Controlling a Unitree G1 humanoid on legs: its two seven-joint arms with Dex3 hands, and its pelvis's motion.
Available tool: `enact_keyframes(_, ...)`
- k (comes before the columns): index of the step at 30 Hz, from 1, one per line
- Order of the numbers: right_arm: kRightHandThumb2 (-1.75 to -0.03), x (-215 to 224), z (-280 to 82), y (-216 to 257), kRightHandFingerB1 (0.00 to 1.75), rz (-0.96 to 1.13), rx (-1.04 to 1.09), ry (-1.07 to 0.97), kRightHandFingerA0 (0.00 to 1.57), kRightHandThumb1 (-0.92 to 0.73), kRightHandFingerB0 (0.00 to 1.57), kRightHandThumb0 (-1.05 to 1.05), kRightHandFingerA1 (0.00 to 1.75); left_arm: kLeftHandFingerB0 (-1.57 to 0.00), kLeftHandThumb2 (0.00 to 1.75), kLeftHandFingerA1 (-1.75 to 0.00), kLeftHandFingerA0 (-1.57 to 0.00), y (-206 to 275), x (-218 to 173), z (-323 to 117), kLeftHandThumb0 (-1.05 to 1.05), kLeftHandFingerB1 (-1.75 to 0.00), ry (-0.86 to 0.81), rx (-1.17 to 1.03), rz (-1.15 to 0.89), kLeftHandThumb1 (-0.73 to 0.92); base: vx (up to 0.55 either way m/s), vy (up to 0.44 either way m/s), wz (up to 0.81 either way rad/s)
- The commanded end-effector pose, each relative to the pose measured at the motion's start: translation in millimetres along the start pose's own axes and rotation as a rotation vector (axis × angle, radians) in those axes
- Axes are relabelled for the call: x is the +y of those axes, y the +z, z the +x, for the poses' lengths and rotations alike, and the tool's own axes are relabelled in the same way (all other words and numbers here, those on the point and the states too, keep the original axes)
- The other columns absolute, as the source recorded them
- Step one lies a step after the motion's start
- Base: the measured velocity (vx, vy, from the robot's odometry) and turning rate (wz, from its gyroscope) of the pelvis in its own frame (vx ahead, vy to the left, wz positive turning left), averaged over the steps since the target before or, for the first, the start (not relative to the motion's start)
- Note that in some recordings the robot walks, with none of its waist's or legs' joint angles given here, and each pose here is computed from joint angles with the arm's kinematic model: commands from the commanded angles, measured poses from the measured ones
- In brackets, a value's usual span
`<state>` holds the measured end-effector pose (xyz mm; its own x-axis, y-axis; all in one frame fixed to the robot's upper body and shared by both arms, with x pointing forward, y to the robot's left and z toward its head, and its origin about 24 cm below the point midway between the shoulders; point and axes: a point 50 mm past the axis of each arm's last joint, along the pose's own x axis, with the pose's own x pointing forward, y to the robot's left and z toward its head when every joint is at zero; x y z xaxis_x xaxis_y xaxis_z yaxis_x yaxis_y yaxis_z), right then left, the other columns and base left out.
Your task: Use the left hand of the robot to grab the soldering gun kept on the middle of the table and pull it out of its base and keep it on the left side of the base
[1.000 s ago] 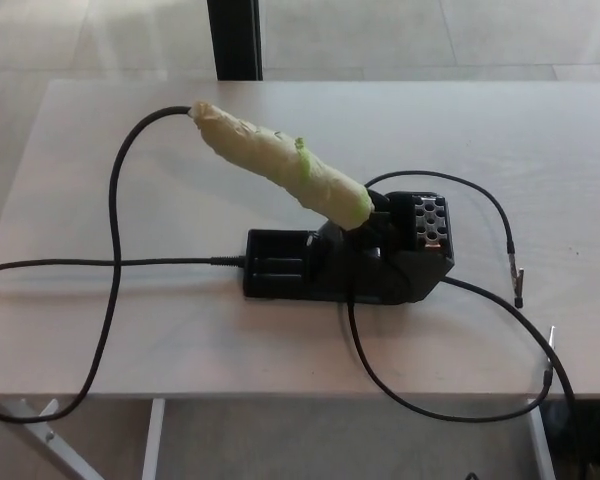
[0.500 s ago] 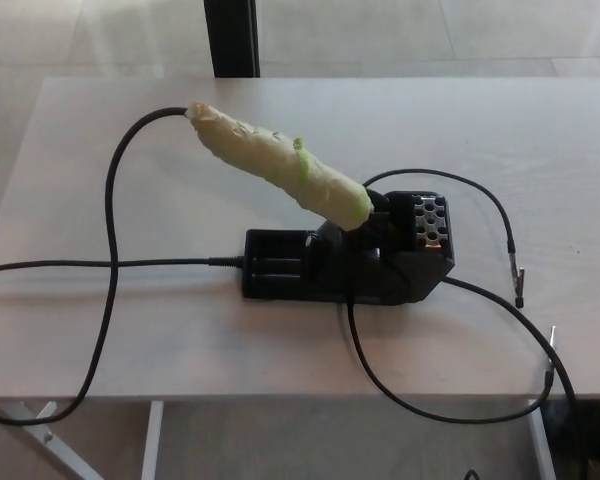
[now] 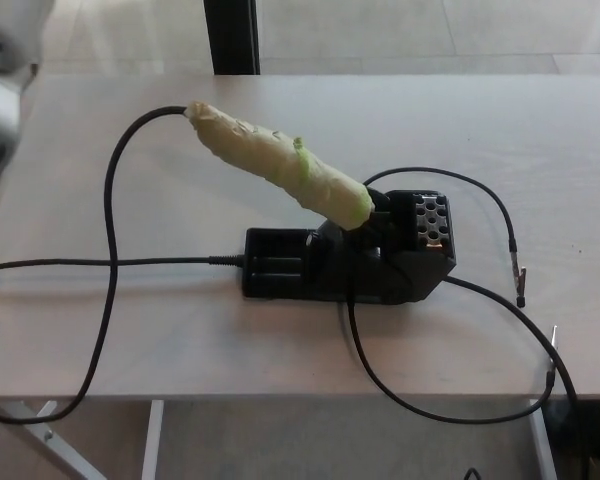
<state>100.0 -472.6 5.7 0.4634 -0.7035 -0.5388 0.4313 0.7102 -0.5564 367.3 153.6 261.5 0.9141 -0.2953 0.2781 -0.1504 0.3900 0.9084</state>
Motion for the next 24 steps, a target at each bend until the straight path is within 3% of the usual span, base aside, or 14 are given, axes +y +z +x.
enact_keyframes(1,-1.02,-18.8,-1.6,13.7,0.39,-0.004,-0.046,-0.02,0.66,-0.59,0.35,-1.05,0.68,-0.32,0.7,-0.57,-0.29,75.4,-35.1,1.6,-0.76,-0.4,-0.186,-0.329,0.454,0.92,0.0,0.0,0.0)
enact_keyframes(4,-1.02,-20.7,-2.0,15.2,0.39,-0.003,-0.055,-0.023,0.68,-0.59,0.37,-1.05,0.7,-0.33,0.7,-0.59,-0.31,88.1,-51.1,-9.2,-0.8,-0.41,-0.243,-0.399,0.496,0.92,0.0,0.0,0.0)
enact_keyframes(5,-1.06,-20.8,-2.1,15.5,0.38,-0.012,-0.056,-0.022,0.67,-0.59,0.36,-1.05,0.69,-0.33,0.78,-0.61,-0.31,90.0,-55.7,-12.0,-0.83,-0.43,-0.259,-0.401,0.494,0.92,0.0,0.0,0.0)
enact_keyframes(6,-1.03,-20.8,-2.1,16.0,0.39,-0.015,-0.057,-0.02,0.65,-0.6,0.36,-1.05,0.69,-0.41,0.74,-0.58,-0.35,92.0,-62.3,-15.4,-0.84,-0.45,-0.297,-0.385,0.446,0.92,0.0,0.0,0.0)
enact_keyframes(8,-1.02,-20.7,-2.1,15.9,0.38,-0.015,-0.057,-0.019,0.67,-0.6,0.36,-1.05,0.7,-0.37,0.78,-0.57,-0.34,92.9,-68.7,-18.1,-0.84,-0.45,-0.337,-0.371,0.419,0.92,0.0,0.0,0.0)
enact_keyframes(9,-1.03,-17.8,-1.6,15.5,0.39,-0.017,-0.059,-0.015,0.68,-0.6,0.37,-1.05,0.7,-0.37,1.23,-0.61,-0.32,90.8,-71.3,-20.0,-0.81,-0.56,-0.353,-0.36,0.419,0.79,0.0,0.0,0.0)
enact_keyframes(10,-1.06,-18.0,-1.6,15.6,0.39,-0.005,-0.06,-0.015,0.68,-0.6,0.36,-1.05,0.71,-0.44,0.75,-0.55,-0.34,90.5,-73.2,-20.7,-0.88,-0.46,-0.381,-0.344,0.42,0.92,0.0,0.0,0.0)
enact_keyframes(11,-1.02,-18.2,-1.4,16.3,0.38,-0.007,-0.059,-0.019,0.69,-0.6,0.38,-1.05,0.71,-0.44,0.72,-0.55,-0.34,89.0,-75.2,-21.5,-0.85,-0.46,-0.405,-0.328,0.395,0.92,0.0,0.0,0.0)
enact_keyframes(12,-1.01,-19.0,-1.3,16.1,0.38,-0.009,-0.055,-0.023,0.69,-0.6,0.36,-1.05,0.69,-0.35,1.21,-0.61,-0.34,86.3,-78.0,-23.1,-0.82,-0.54,-0.424,-0.314,0.383,0.78,0.0,0.0,0.0)
enact_keyframes(13,-1.04,-18.9,-1.1,17.1,0.38,-0.008,-0.057,-0.025,0.7,-0.6,0.35,-1.05,0.69,-0.4,0.74,-0.58,-0.4,83.6,-79.6,-24.6,-0.88,-0.44,-0.432,-0.312,0.389,0.92,0.0,0.0,0.0)
enact_keyframes(21,-1.02,-19.8,-1.1,20.1,0.38,-0.006,-0.066,-0.015,0.67,-0.59,0.35,-1.05,0.71,-0.39,0.78,-0.61,-0.38,71.7,-86.8,-33.2,-0.92,-0.46,-0.573,-0.249,0.416,0.92,0.0,0.0,0.0)
enact_keyframes(22,-1.01,-19.3,-0.8,20.6,0.39,-0.003,-0.066,-0.016,0.68,-0.59,0.37,-1.05,0.72,-0.32,1.27,-0.66,-0.39,70.1,-87.1,-34.4,-0.86,-0.53,-0.574,-0.249,0.417,0.81,0.0,0.0,0.0)
enact_keyframes(24,-1.02,-18.6,-0.4,21.9,0.39,0.001,-0.069,-0.016,0.67,-0.6,0.37,-1.05,0.72,-0.3,1.27,-0.66,-0.38,66.7,-87.7,-37.1,-0.83,-0.53,-0.585,-0.246,0.42,0.79,0.0,0.0,0.0)
